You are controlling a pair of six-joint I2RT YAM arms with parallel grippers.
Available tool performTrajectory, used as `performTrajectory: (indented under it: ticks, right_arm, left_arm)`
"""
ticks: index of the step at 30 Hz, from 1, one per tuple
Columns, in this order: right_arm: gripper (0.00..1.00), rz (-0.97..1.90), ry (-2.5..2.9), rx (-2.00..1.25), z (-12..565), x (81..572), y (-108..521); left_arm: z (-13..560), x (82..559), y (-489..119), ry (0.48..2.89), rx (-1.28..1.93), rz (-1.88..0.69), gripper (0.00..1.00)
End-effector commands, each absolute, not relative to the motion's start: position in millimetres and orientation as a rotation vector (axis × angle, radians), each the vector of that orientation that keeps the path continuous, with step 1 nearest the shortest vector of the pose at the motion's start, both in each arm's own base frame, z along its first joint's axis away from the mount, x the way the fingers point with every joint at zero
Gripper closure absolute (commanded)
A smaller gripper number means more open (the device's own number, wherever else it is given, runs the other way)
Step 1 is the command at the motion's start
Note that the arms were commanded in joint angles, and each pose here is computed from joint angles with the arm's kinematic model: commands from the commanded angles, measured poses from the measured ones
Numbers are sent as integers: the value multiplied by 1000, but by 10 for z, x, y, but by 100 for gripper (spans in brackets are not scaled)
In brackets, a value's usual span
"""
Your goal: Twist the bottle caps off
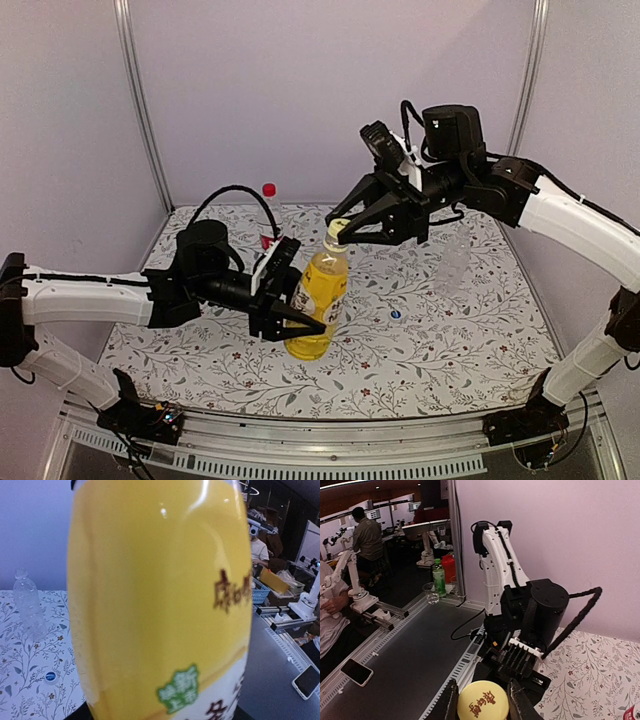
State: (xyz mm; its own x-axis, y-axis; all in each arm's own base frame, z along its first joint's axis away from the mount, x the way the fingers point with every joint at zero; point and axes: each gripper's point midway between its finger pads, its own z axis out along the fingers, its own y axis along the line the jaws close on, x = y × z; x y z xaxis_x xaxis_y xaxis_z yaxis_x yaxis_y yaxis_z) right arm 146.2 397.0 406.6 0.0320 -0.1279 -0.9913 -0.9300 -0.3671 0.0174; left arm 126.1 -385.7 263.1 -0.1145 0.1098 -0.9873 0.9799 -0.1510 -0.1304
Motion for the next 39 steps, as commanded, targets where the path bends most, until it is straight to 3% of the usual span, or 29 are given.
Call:
performTrajectory:
  ticks: [1,8,13,25,30,39]
  right_arm:
    - [85,1506,930,-1666,4238,1330,3850]
    - [85,1517,915,-1667,4301,1353,3871]
    - [81,1339,1129,-1494,4364,1791,3886]
    - [81,919,1589,-893,4351,2799,3343]
    - [82,865,1719,-814,3962,2928,3269]
    - [83,796,1885,-878,2653,2851,3321]
  left_arm:
    - [2698,851,-3775,1095,1544,-1604,46]
    - [2766,877,-3825,1079,1549,-1646,48]
    - [2770,1063,-3791,1155,1470,-1564,47]
    - [2855,1860,-3492,1422,1045,-1075,45]
    - [2920,2367,-3159,1546,750,-800,47]
    - [3135,2458,-2851,1518,599,-703,43]
